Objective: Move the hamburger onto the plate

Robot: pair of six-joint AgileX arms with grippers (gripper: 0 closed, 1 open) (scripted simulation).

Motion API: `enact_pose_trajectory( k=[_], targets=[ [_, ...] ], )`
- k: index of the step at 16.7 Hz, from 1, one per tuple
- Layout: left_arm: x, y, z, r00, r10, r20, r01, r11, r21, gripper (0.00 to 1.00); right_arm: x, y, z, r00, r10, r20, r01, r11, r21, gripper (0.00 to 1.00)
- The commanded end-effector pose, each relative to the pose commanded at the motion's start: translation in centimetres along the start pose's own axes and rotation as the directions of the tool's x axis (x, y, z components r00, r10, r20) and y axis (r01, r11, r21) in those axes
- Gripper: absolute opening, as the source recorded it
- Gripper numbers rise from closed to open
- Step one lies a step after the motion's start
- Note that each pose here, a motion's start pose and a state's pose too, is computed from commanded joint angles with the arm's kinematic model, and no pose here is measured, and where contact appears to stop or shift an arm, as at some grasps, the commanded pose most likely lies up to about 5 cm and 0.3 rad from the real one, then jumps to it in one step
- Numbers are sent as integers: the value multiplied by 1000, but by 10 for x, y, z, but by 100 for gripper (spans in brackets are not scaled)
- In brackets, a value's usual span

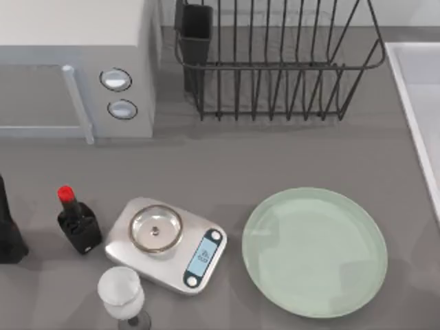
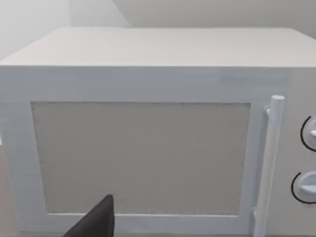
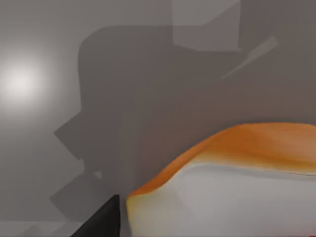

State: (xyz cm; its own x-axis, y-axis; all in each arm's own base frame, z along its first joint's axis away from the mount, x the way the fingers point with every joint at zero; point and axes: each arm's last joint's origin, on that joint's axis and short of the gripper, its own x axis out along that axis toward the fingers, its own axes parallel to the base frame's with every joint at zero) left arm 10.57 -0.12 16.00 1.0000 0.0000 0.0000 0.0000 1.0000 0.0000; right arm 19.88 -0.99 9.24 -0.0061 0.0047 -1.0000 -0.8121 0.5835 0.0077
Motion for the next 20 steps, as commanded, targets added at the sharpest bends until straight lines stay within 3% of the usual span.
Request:
enact_pose_trajectory(
  k=[5,6,10,15,20],
  targets=[
    [0,0,0,1000,0,0,0,1000,0,100,0,0,0,1000,0,0,0,1000,0,0],
    [0,0,0,1000,0,0,0,1000,0,100,-22,-2,1,1000,-8,9,8,1000,28,0],
    [0,0,0,1000,0,0,0,1000,0,100,-38,-6,4,1000,-11,11,11,1000,23,0],
    [0,0,0,1000,0,0,0,1000,0,100,-90,-4,3,1000,23,-10,-23,1000,22,0],
    [0,0,0,1000,0,0,0,1000,0,100,-122,-1,1,1000,-8,9,8,1000,28,0]
  ],
)
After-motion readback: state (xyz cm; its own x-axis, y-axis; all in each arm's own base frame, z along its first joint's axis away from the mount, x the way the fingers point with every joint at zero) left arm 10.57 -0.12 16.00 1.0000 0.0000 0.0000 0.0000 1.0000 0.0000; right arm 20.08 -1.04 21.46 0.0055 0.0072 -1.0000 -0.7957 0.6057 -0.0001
